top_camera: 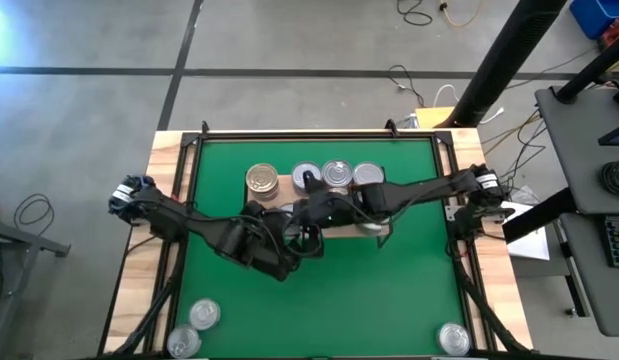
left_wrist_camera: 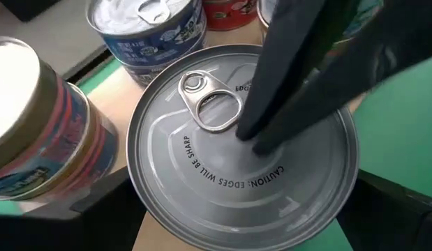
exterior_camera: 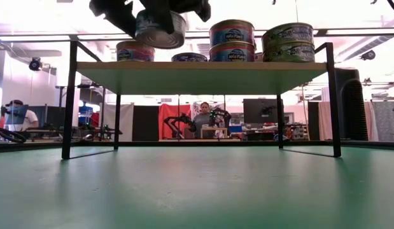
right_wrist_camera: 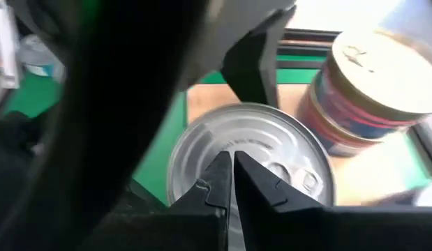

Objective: Stack canned seafood by type on shelf
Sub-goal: Put the top left green and blue tuna can on the shelf

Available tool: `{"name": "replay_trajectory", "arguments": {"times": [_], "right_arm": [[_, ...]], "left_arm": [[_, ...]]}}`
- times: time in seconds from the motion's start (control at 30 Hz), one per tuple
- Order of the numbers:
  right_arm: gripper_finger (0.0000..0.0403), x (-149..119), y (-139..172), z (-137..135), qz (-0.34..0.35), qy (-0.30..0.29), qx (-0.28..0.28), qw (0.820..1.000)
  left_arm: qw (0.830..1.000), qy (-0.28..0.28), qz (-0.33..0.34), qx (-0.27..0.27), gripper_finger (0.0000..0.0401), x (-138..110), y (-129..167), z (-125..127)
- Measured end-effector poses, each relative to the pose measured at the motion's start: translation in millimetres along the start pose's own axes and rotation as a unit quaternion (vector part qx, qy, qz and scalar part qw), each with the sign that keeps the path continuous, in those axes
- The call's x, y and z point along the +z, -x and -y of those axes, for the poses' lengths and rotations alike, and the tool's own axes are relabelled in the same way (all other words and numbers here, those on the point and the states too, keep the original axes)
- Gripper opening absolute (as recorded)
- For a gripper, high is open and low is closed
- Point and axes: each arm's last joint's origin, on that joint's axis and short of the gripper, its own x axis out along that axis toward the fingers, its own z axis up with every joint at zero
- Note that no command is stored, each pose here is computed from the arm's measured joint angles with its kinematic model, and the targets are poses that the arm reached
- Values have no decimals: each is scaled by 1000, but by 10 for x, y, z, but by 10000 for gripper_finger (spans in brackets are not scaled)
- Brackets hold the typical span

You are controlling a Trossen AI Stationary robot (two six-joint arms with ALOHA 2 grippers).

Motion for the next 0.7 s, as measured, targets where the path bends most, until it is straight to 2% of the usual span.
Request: {"name": "replay_trajectory", "arguments": {"times": [0.13,0.3,0.47,0.7], "right_arm": [[9,-40,-90,148,-7,-16,39,999],[9,-107,-207,225,-26,-4,38,999],[9,-207,-367,295,-53,-2,44,998],[9,-265,-402,345,-73,8,44,996]], "left_arm": [[999,15,14,-36,376,-34,-51,-68],[996,16,22,-90,391,-105,-171,-103],[997,16,-6,-81,397,-186,-327,-187],[997,10,-15,-81,397,-187,-321,-203]]}}
